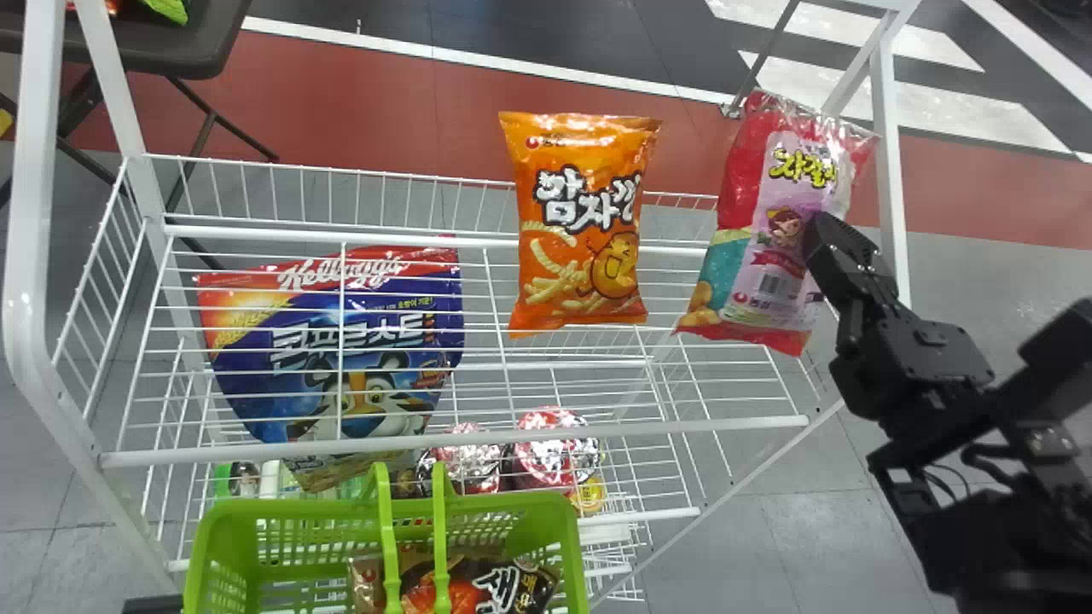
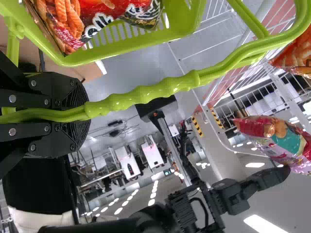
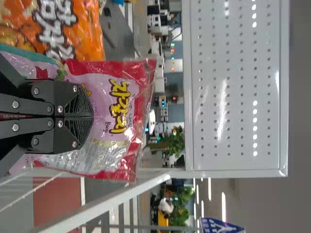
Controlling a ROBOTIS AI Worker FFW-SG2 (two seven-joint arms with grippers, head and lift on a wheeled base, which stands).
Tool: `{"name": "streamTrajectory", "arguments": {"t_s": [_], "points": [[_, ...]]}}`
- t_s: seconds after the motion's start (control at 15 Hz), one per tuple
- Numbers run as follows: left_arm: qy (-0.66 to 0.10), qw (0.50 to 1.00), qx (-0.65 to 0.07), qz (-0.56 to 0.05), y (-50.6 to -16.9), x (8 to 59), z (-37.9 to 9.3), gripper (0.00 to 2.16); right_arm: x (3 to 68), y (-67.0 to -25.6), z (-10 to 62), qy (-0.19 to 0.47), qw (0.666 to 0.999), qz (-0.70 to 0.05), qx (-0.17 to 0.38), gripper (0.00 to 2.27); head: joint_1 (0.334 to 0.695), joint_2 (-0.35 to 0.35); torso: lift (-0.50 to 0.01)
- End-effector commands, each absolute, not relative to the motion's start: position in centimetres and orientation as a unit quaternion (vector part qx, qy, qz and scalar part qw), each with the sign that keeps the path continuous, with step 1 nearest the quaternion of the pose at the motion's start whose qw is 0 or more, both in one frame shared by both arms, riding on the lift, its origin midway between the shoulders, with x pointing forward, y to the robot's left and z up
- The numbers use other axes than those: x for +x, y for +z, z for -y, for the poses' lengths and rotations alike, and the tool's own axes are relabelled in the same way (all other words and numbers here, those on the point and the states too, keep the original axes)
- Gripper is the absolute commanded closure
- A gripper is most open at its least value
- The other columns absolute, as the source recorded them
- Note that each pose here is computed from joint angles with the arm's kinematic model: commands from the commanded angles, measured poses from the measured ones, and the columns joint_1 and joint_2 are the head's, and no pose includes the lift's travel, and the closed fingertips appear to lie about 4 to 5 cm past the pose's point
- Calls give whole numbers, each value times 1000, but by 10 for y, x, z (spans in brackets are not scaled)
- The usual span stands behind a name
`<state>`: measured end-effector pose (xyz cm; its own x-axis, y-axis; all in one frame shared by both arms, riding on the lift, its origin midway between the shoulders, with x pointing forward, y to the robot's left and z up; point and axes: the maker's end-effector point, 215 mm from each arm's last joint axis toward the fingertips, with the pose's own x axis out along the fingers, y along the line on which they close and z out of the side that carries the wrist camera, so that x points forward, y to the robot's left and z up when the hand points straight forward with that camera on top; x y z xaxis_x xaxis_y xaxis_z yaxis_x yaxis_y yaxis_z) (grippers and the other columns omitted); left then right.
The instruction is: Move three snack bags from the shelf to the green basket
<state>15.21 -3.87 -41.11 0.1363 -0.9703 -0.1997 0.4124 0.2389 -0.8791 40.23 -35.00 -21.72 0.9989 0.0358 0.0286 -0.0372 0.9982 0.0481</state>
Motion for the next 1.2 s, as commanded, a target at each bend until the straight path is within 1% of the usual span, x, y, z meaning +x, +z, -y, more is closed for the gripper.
{"name": "streamTrajectory", "arguments": {"t_s": [0.0,0.13,0.33,0.47,0.6,0.73,0.93,1.13], "points": [[-512,672,-344,-409,-411,152,40,1720,385,-214,329,58,997,14,46,2243,695,-350,-48],[-509,679,-345,-401,-412,156,40,1720,370,-218,304,106,992,-6,67,2243,695,-350,-48],[-508,680,-347,-399,-410,158,43,1720,345,-259,274,169,971,-91,142,2243,695,-350,-48],[-508,681,-346,-399,-410,158,43,1720,328,-283,254,201,952,-144,181,2243,695,-350,-48],[-506,681,-346,-400,-410,157,42,1720,302,-312,229,234,919,-217,230,2243,695,-350,-48],[-505,683,-346,-399,-410,157,41,1720,278,-334,210,258,889,-277,260,2246,695,-350,-48],[-505,682,-346,-400,-410,155,41,1720,242,-366,192,269,843,-354,303,2243,695,-350,-48],[-507,682,-344,-399,-410,156,40,1720,221,-397,186,263,812,-398,338,2243,695,-350,-48]]}}
